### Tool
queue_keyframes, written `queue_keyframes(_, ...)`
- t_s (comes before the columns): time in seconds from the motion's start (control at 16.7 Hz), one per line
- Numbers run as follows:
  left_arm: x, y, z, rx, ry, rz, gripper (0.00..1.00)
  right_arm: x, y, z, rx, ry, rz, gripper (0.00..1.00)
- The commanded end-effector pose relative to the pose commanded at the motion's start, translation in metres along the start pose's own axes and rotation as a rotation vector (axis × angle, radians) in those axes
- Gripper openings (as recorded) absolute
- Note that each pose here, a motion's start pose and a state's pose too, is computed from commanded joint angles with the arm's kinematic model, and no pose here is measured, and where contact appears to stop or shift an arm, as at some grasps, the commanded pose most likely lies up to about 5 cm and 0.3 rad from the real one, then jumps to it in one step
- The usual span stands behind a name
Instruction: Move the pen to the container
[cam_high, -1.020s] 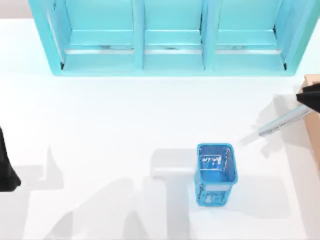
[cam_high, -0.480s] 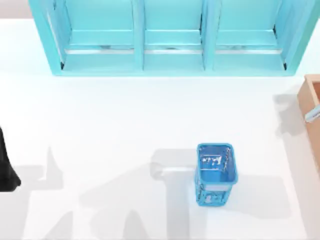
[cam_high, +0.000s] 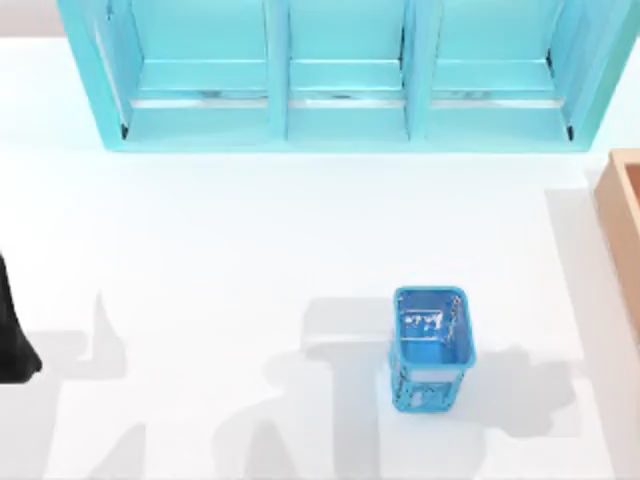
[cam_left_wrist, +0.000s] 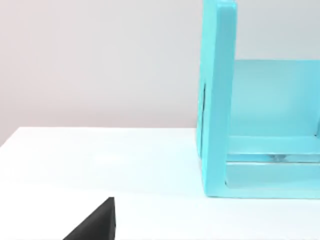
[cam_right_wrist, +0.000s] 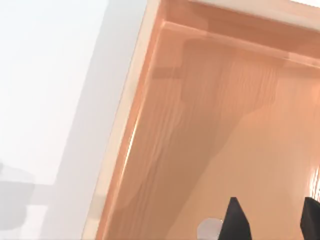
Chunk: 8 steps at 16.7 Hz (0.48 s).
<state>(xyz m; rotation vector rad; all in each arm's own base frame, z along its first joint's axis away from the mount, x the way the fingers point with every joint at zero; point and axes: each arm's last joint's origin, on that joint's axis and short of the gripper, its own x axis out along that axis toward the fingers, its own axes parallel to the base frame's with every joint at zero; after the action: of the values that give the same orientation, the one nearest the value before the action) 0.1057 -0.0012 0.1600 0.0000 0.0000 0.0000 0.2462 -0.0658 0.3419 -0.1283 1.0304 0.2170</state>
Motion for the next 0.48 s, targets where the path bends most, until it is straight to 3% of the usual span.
queue_keyframes(0.48,0.000,0.000,0.000,0.000,0.000,0.000,1.00,0.019,-0.002,-0.006,0.014,0.008,-0.002,0.00)
